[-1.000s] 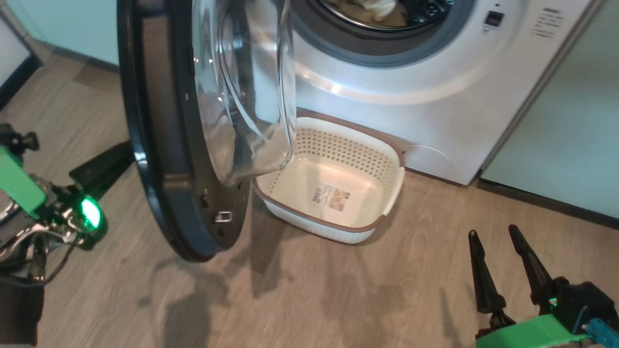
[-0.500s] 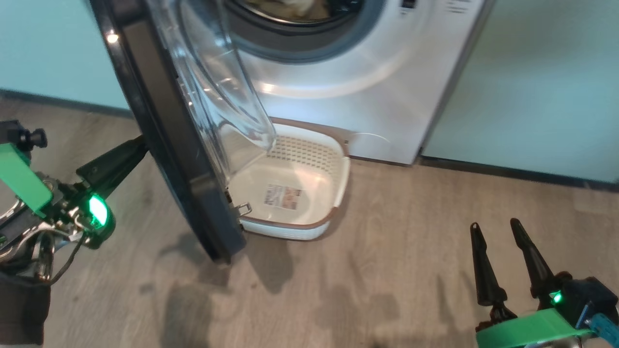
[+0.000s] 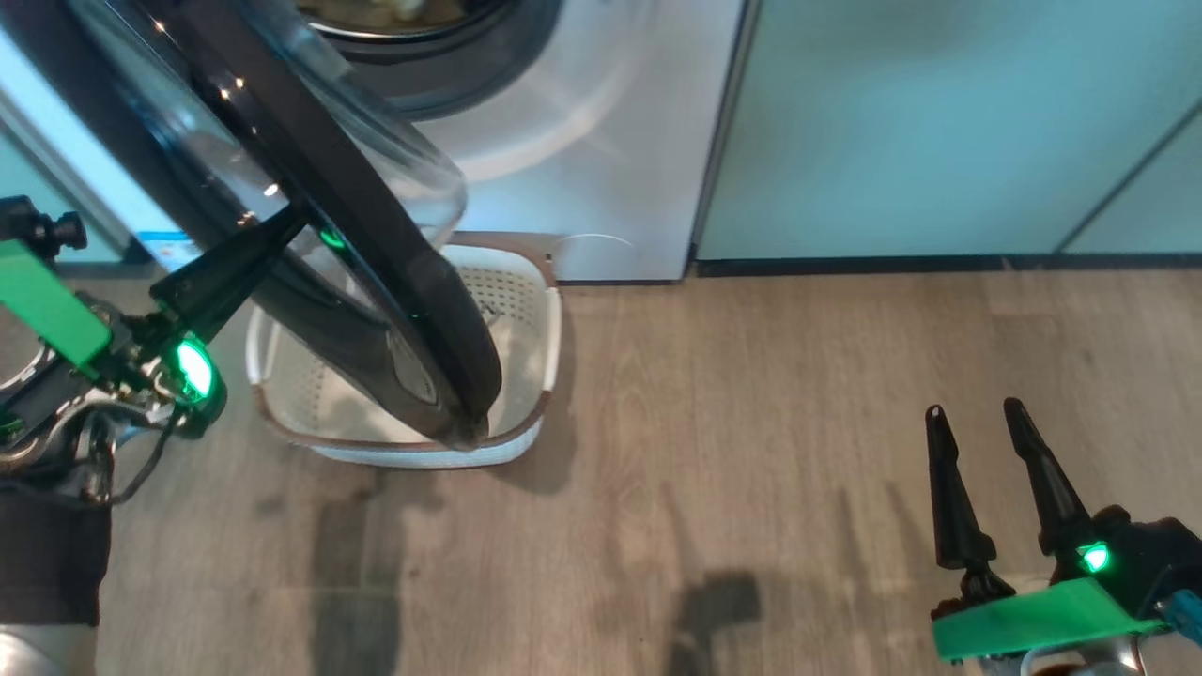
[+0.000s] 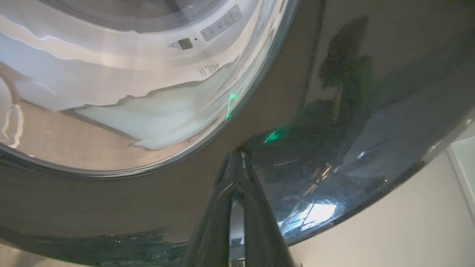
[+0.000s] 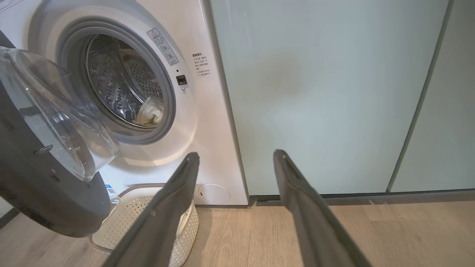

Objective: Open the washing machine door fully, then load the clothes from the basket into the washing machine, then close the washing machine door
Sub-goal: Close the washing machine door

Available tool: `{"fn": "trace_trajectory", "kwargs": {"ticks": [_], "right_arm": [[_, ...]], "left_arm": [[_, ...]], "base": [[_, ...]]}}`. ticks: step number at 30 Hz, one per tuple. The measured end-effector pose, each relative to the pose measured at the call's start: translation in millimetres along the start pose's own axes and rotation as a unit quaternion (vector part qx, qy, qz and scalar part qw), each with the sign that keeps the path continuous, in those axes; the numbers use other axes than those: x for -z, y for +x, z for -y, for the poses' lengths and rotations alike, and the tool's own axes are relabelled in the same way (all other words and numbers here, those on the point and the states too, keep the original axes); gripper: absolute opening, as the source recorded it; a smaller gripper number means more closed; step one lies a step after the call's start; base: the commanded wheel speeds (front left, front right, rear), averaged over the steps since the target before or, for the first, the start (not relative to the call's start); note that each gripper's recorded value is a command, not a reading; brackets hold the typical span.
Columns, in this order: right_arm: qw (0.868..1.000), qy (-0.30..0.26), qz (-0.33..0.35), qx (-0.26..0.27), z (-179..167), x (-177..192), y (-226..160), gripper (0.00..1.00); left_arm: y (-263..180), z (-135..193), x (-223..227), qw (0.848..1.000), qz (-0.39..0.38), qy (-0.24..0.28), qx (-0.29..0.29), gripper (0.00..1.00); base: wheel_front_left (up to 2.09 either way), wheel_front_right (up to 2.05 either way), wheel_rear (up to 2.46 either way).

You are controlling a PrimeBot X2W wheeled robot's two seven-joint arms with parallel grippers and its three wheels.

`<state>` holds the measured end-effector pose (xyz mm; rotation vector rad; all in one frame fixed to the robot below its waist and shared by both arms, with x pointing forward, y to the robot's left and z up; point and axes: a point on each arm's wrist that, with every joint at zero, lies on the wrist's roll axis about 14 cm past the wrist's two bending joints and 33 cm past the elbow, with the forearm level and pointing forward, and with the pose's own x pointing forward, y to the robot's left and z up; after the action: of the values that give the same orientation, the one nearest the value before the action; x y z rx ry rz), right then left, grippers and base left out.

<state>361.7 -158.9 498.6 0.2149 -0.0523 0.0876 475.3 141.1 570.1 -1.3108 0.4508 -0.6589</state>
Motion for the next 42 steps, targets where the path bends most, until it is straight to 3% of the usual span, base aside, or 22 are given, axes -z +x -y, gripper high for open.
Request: {"fn": "trace_trajectory", "kwargs": {"ticks": [12,22,30,37,39,40,42], "right_arm": [[0.999,-0.004,0.003,0.035,20,-5,-10,1.0],[0.999,-0.004,0.012,0.039,23,-10,-8,1.0],[0.999,-0.005,0.018,0.039,24,-13,-5,1.0],[0.999,-0.007,0.031,0.035,23,-21,-3,1.0],[0.999,-0.007,0.035,0.03,21,-23,-2,1.0],[0.999,-0.009,0.036,0.028,20,-24,-2,1.0],[0.999,-0.01,0.039,0.023,17,-26,-1,1.0]], "left_arm": [[39,-12,0,1.0,-0.001,-0.018,0.002,0.0],[43,-10,-5,1.0,0.012,-0.022,0.014,0.0],[9,-7,-23,0.997,0.076,-0.017,0.023,0.0],[-35,0,-34,0.985,0.173,-0.006,0.027,0.0],[-46,5,-36,0.979,0.201,0.003,0.029,0.49],[-51,9,-35,0.977,0.212,0.008,0.031,1.0],[-58,15,-33,0.973,0.229,0.016,0.036,1.0]], "base": [[0.0,0.0,0.0],[0.0,0.0,0.0],[0.0,0.0,0.0],[0.0,0.0,0.0],[0.0,0.0,0.0],[0.0,0.0,0.0],[0.0,0.0,0.0]]}}
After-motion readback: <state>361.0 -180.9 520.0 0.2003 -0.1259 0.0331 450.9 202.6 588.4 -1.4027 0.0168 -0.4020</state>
